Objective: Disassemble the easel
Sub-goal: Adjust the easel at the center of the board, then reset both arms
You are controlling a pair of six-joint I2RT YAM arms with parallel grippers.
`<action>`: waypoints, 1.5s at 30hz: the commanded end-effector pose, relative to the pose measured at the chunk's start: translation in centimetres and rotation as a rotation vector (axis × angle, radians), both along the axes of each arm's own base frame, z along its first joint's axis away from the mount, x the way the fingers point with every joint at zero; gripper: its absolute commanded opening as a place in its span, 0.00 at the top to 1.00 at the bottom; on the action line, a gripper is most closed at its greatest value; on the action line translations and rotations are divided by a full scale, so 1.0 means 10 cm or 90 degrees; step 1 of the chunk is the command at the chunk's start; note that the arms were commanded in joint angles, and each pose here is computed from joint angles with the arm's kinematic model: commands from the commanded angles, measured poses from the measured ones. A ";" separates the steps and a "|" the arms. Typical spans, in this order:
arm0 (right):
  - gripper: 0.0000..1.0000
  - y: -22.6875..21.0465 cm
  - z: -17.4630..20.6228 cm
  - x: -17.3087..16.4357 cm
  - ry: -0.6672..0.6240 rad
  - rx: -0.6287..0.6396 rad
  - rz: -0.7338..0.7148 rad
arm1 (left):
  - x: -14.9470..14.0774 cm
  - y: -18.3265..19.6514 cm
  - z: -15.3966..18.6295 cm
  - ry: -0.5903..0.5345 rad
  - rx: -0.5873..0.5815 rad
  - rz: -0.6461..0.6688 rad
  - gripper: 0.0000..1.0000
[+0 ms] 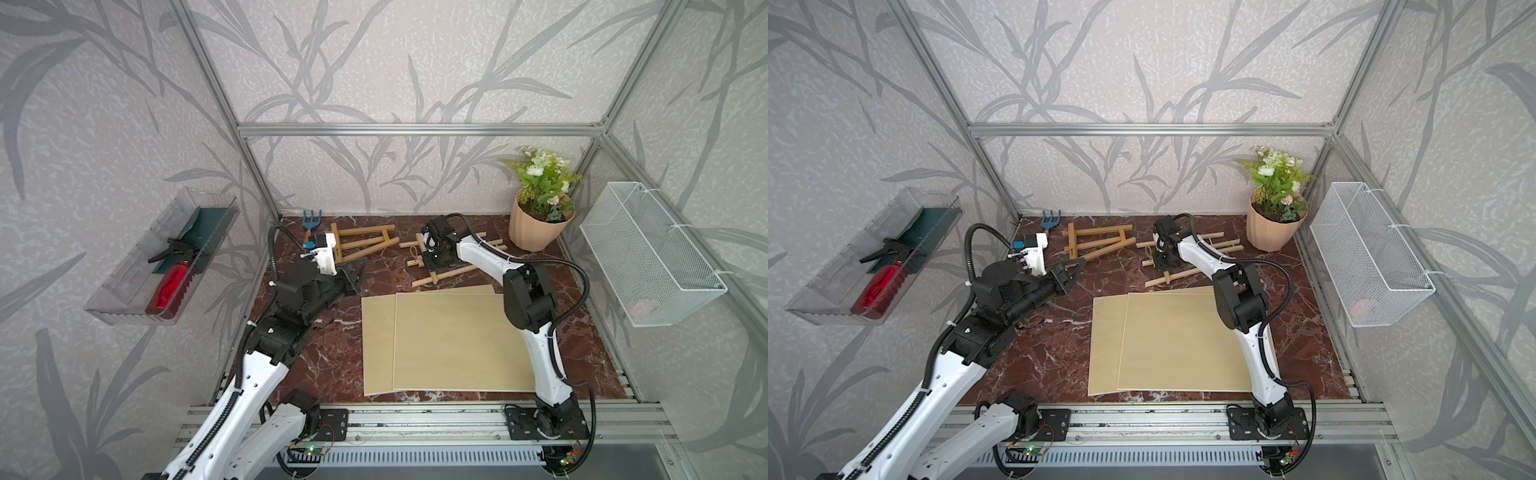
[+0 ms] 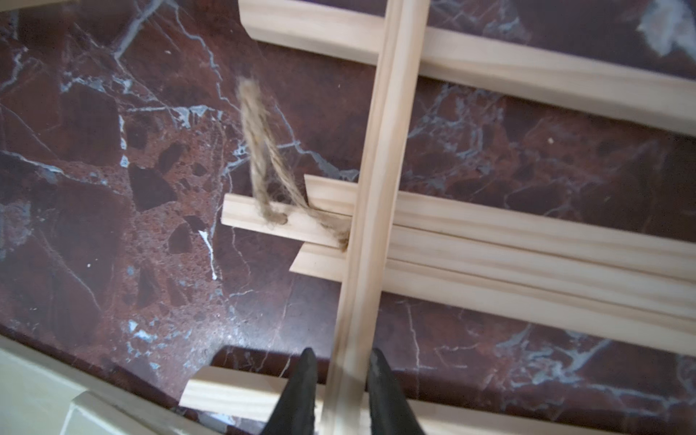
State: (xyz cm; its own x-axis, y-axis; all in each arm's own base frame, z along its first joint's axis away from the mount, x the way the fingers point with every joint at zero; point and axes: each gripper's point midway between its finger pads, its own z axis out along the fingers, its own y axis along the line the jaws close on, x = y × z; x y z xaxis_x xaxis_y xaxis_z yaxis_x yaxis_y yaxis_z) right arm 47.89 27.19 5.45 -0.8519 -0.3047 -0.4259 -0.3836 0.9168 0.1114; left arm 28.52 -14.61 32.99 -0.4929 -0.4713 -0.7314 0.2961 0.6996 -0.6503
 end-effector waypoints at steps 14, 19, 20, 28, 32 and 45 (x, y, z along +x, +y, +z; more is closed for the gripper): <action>0.76 -0.12 0.09 0.49 -0.052 0.056 -0.055 | 0.16 0.22 -0.17 0.000 0.082 0.065 0.90; 0.53 -0.08 0.34 0.41 -0.083 0.097 -0.049 | 0.21 0.38 -0.18 -0.006 0.119 0.111 0.67; 0.49 -0.09 0.46 0.40 -0.108 0.109 -0.052 | 0.22 0.43 -0.19 -0.007 0.127 0.126 0.58; 0.20 -0.40 1.42 -0.11 -0.334 0.205 -0.059 | 0.11 0.77 0.14 -0.060 0.127 0.233 0.20; 0.11 -0.80 1.99 -0.53 -0.488 0.217 -0.097 | 0.00 0.98 0.36 -0.105 0.136 0.300 0.13; 0.01 -2.52 1.86 -1.56 -0.724 0.074 -0.423 | 0.16 1.29 0.65 -0.268 0.206 0.442 0.01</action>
State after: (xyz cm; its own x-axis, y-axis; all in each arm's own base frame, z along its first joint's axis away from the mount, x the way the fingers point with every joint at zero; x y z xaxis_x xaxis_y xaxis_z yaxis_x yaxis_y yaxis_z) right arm 32.99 6.46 22.36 -0.0911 0.0814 -0.9925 0.0057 0.9967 0.0812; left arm 29.42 -3.18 38.98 0.0639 -0.3620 -0.9300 -0.0247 0.9310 -0.3641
